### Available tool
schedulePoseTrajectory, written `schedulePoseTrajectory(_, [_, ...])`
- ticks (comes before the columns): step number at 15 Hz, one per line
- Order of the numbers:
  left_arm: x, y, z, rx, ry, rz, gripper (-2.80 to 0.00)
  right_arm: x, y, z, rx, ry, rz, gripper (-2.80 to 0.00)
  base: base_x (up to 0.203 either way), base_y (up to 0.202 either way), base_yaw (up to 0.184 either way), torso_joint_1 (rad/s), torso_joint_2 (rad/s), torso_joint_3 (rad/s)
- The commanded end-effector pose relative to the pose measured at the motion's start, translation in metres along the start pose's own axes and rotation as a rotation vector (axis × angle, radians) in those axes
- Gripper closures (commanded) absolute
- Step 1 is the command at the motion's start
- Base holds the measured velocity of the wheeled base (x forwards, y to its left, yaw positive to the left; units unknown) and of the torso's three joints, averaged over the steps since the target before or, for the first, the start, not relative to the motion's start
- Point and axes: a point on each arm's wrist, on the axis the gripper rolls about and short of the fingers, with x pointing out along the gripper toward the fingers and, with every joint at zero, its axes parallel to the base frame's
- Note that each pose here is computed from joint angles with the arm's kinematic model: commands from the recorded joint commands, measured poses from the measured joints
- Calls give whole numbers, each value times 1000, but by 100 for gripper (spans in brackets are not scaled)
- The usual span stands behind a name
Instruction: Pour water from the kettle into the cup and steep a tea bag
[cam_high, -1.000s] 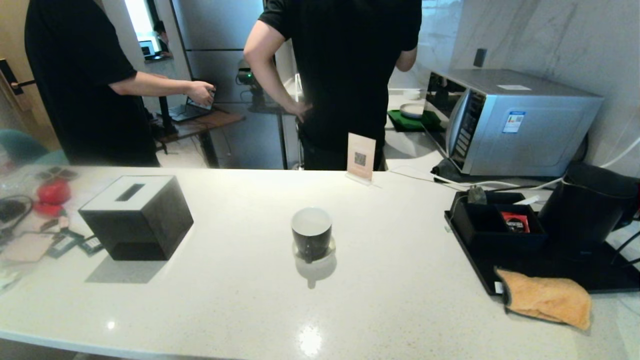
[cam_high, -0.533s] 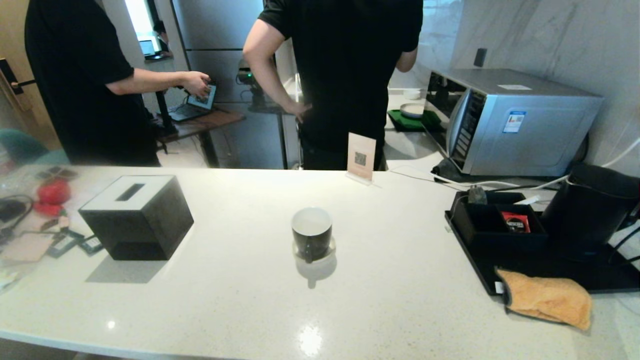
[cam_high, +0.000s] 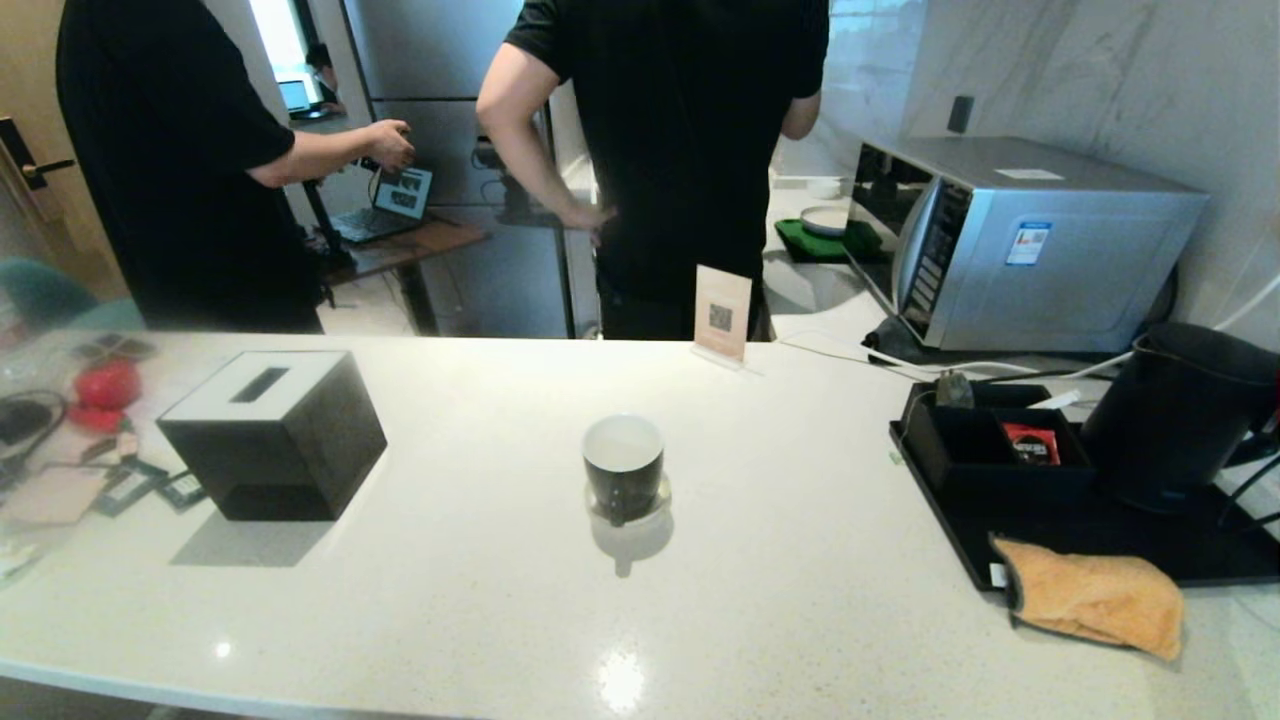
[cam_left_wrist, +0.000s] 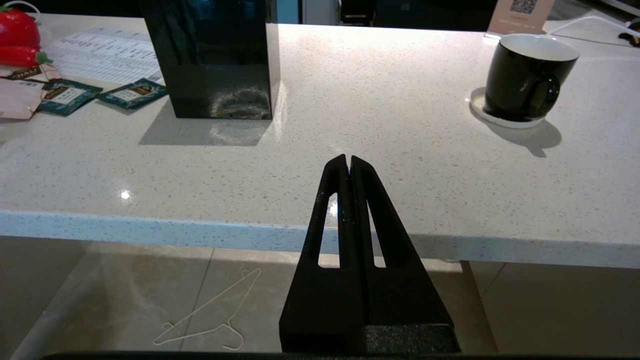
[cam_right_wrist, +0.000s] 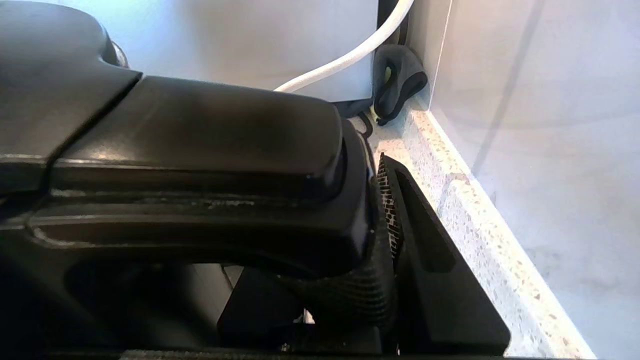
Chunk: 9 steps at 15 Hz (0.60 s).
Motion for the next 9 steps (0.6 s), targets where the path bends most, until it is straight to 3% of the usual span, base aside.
schedulePoseTrajectory(1, [0,0,0,0,1,0,0,-1,1,8,-10,-19,4,0,0,0,0,0,0,0])
schedulePoseTrajectory(9, [0,0,0,0,1,0,0,-17,13,36,11,-38,6,0,0,0,0,0,0,0])
